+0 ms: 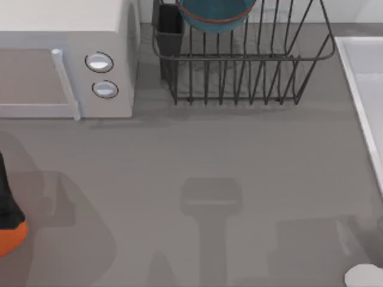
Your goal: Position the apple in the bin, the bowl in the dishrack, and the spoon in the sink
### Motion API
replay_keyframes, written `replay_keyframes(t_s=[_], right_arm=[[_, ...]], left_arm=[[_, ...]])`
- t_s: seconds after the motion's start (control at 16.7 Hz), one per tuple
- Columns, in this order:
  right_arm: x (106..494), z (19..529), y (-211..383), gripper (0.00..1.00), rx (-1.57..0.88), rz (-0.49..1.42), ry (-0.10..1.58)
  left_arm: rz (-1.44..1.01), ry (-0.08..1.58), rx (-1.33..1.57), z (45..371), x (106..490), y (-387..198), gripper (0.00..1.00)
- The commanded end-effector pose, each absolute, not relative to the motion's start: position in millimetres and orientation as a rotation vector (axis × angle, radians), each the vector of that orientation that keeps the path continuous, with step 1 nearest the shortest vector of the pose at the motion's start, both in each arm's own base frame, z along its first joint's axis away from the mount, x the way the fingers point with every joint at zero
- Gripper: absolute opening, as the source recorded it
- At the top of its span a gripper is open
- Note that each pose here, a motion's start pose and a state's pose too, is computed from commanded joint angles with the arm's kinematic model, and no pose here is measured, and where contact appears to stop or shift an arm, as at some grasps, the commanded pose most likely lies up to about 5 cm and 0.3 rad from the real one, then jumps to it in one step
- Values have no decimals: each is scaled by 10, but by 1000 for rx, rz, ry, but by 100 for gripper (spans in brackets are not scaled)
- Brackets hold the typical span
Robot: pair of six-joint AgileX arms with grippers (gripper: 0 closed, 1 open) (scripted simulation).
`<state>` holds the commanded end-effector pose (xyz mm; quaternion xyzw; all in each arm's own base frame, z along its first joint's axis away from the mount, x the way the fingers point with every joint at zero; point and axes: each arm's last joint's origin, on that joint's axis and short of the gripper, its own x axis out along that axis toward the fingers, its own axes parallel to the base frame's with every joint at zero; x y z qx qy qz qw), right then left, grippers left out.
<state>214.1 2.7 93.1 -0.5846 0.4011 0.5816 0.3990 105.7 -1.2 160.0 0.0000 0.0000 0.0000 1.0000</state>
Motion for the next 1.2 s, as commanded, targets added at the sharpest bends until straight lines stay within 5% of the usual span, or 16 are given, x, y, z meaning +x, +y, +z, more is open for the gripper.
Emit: replay_keyframes(t_s=[0.36,1.2], right_arm=[[2141,931,27,0,-1480,1472,1015],[2146,2133,37,0,-1479,1429,1057]], left_arm=[[0,0,0,1600,1057,-12,100],[0,0,0,1600,1057,-12,100]])
